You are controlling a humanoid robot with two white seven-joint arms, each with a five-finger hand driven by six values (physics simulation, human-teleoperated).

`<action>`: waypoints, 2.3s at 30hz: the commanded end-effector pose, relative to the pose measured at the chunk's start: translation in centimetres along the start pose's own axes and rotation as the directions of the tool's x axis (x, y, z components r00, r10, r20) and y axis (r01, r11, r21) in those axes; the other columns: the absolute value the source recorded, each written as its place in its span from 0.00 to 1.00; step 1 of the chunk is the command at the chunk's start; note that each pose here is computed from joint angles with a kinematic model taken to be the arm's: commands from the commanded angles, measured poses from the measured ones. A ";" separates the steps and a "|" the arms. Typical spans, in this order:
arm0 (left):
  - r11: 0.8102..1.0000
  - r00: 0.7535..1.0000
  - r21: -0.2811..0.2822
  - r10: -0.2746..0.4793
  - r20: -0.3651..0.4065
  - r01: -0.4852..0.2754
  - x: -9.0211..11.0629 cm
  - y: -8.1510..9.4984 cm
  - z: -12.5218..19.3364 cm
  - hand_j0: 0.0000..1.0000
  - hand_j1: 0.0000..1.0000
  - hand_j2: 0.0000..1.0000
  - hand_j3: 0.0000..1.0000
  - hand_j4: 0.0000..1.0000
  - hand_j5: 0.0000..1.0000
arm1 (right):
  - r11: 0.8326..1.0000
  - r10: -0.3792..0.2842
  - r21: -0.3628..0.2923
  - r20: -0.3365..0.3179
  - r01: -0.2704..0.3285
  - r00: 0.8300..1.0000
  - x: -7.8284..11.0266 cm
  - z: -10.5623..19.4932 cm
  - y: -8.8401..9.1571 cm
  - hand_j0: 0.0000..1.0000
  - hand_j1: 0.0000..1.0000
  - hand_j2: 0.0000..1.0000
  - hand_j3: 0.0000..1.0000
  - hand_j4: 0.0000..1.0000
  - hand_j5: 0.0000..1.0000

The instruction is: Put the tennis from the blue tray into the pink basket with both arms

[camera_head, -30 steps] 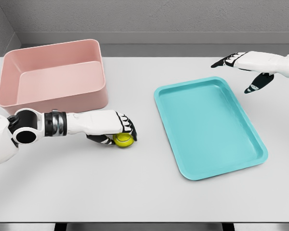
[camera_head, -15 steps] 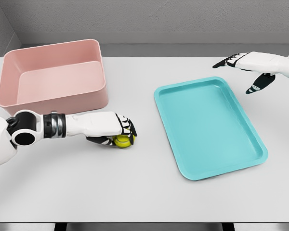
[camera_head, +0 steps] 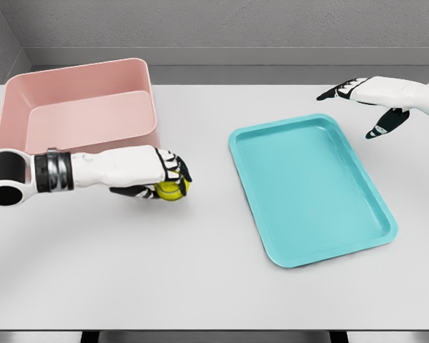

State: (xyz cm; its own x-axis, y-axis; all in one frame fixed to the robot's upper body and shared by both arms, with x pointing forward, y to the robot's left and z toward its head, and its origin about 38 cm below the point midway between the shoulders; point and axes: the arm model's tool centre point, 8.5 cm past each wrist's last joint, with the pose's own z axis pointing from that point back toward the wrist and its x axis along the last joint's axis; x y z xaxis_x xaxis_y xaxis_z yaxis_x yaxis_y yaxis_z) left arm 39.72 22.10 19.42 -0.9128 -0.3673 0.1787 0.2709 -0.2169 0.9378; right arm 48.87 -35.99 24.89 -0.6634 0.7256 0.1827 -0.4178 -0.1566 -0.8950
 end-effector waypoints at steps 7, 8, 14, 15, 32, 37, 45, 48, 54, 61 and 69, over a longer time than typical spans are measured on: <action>1.000 1.000 0.029 -0.008 -0.027 0.009 -0.5 1.2 1.2 0.56 0.56 0.56 0.56 0.56 0.56 | 1.000 -0.005 -0.006 0.000 0.005 1.000 0.0 0.0 -0.1 1.00 1.00 1.00 1.00 1.00 1.00; 1.000 0.999 0.026 -0.009 -0.030 0.010 -0.6 1.2 1.3 0.56 0.56 0.56 0.56 0.56 0.56 | 1.000 -0.005 -0.004 0.000 0.005 1.000 0.0 0.0 -0.1 1.00 1.00 1.00 1.00 1.00 1.00; 0.999 0.999 0.033 -0.018 -0.050 0.020 -1.0 1.7 2.0 0.56 0.56 0.56 0.56 0.56 0.56 | 1.000 -0.005 -0.006 0.000 0.005 1.000 0.0 0.0 -0.1 1.00 1.00 1.00 1.00 1.00 1.00; 0.999 0.998 0.039 -0.020 -0.053 0.023 -1.0 1.9 2.1 0.56 0.56 0.56 0.56 0.56 0.56 | 1.000 -0.005 -0.006 0.000 0.005 1.000 0.0 0.0 -0.1 1.00 1.00 1.00 1.00 1.00 1.00; 0.998 0.992 0.052 -0.031 -0.125 0.038 -2.6 3.0 4.5 0.56 0.56 0.56 0.56 0.56 0.56 | 1.000 -0.002 -0.006 -0.004 0.002 1.000 -0.1 0.3 -0.2 1.00 1.00 1.00 1.00 1.00 1.00; 0.998 0.987 0.057 -0.025 -0.159 0.035 -3.6 3.3 5.2 0.56 0.56 0.56 0.56 0.56 0.56 | 1.000 -0.001 -0.007 -0.005 0.001 1.000 -0.1 0.4 -0.3 1.00 1.00 1.00 1.00 1.00 1.00; 0.998 0.977 0.059 -0.007 -0.215 0.020 -5.2 3.2 6.3 0.56 0.56 0.56 0.56 0.56 0.56 | 1.000 0.001 -0.010 -0.005 -0.001 1.000 -0.1 0.5 -0.4 1.00 1.00 1.00 1.00 1.00 1.00; 0.998 0.972 0.062 -0.006 -0.233 0.021 -5.8 3.4 6.7 0.56 0.56 0.56 0.56 0.56 0.56 | 1.000 0.001 -0.010 -0.005 -0.001 1.000 -0.1 0.5 -0.4 1.00 1.00 1.00 1.00 1.00 1.00; 0.998 0.964 0.062 0.008 -0.267 0.009 -6.8 3.3 7.4 0.56 0.56 0.56 0.56 0.56 0.56 | 1.000 0.001 -0.011 -0.004 -0.002 1.000 0.0 0.4 -0.4 1.00 1.00 1.00 1.00 1.00 1.00; 0.997 0.944 0.073 0.026 -0.329 -0.002 -8.8 3.8 8.6 0.56 0.56 0.56 0.56 0.56 0.56 | 1.000 0.003 -0.010 0.000 -0.003 1.000 0.1 0.3 -0.4 1.00 1.00 1.00 1.00 1.00 1.00; 0.994 0.918 0.099 0.079 -0.388 -0.043 -11.4 3.3 8.7 0.56 0.56 0.56 0.56 0.56 0.56 | 1.000 0.003 -0.010 0.000 -0.003 1.000 0.1 0.3 -0.4 1.00 1.00 1.00 1.00 1.00 1.00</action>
State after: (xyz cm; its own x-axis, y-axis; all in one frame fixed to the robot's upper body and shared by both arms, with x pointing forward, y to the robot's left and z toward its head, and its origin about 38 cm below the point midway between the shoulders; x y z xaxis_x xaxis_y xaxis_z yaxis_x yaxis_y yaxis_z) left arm 48.00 33.02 23.68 -0.7178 -0.6885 0.1038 0.2613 -0.1283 0.9567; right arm 48.77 -36.05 25.31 -0.6672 0.7239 0.1758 -0.4093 -0.1591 -0.8984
